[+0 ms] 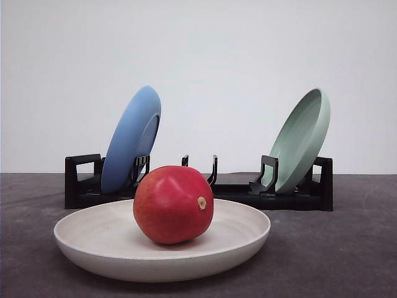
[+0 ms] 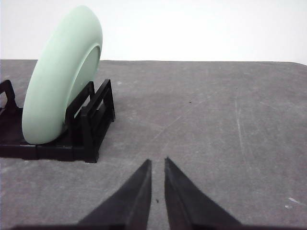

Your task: Place pomegranate in white plate

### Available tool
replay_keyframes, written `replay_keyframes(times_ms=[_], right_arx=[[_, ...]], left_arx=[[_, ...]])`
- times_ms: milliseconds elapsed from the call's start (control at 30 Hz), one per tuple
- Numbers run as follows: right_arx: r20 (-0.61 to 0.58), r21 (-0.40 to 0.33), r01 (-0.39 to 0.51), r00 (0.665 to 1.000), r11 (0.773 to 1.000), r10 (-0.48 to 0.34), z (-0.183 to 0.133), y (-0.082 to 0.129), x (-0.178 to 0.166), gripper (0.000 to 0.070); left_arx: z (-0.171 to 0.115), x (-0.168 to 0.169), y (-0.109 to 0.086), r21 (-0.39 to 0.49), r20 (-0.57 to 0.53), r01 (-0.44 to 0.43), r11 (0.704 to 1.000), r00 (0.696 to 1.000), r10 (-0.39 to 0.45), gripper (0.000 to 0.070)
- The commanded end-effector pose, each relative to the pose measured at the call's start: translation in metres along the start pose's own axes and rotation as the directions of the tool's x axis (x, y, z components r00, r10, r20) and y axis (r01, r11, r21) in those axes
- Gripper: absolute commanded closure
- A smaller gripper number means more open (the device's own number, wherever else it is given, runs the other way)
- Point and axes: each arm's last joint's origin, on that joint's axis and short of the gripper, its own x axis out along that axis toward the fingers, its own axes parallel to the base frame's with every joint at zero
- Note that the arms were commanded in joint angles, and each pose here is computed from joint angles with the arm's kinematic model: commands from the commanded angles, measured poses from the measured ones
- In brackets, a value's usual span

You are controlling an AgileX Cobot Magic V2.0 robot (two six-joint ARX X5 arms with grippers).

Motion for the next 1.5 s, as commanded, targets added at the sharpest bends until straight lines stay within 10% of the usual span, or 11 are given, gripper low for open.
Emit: replay_keyframes(times_ms=[0, 1467], right_arx=[[0.009, -0.014, 0.001, 1.0, 1.0, -0.001, -0.0001, -0.0001, 0.0003, 0.0656], [0.009, -0.014, 0.001, 1.0, 1.0, -0.001, -0.0001, -0.0001, 0.0003, 0.0656]], left_arx=[[-0.0016, 0.0008, 0.0002, 0.006, 0.005, 0.001, 1.0, 1.0, -0.001, 0.07], [-0.0017, 0.0008, 0.0002, 0.006, 0.005, 0.001, 1.0, 1.0, -0.001, 0.07]])
